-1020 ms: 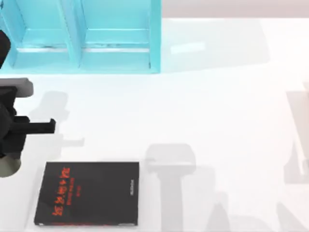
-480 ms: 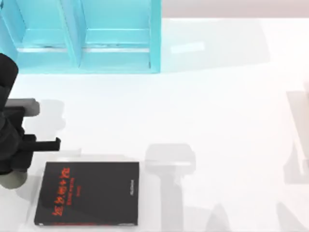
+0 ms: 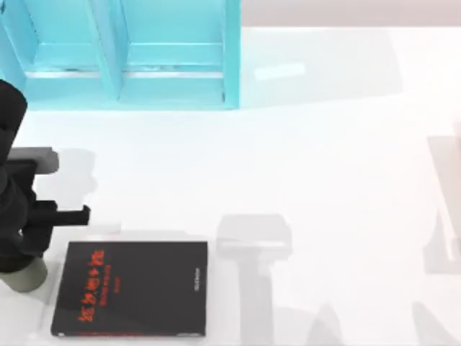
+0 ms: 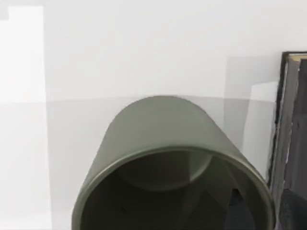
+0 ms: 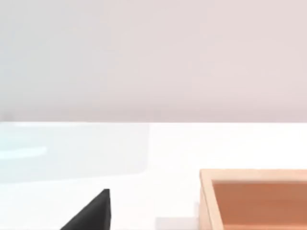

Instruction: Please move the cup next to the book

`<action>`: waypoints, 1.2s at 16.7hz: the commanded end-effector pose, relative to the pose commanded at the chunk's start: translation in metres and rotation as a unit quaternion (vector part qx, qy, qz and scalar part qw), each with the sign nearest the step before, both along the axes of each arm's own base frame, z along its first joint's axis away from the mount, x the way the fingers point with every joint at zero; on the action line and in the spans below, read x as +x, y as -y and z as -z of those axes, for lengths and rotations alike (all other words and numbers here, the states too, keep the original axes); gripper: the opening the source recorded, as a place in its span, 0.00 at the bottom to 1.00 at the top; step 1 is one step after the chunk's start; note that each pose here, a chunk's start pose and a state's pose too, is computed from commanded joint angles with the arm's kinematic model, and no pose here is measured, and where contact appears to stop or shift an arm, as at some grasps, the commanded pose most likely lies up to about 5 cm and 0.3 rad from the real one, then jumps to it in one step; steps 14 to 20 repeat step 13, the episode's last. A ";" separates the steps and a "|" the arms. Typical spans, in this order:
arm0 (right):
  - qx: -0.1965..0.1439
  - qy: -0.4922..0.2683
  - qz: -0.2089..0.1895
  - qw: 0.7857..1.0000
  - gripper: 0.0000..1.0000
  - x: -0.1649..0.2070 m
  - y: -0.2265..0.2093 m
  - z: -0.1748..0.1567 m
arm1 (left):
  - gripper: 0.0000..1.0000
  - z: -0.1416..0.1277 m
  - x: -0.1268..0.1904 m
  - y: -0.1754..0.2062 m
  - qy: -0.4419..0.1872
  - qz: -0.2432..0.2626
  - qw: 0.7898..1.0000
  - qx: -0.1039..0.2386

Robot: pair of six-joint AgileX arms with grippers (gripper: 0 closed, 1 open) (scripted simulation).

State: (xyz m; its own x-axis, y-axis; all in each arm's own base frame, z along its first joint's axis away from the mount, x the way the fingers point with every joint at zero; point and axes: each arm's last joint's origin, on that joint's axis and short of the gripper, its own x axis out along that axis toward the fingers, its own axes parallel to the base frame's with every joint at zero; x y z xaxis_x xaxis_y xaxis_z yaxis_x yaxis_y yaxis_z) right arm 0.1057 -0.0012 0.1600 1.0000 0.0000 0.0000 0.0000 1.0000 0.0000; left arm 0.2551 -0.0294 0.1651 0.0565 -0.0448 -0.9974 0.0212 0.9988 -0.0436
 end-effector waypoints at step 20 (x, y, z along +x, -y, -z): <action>0.000 0.000 0.000 1.000 1.00 0.000 0.000 0.000 | 1.00 0.000 0.000 0.000 0.000 0.000 1.000 0.000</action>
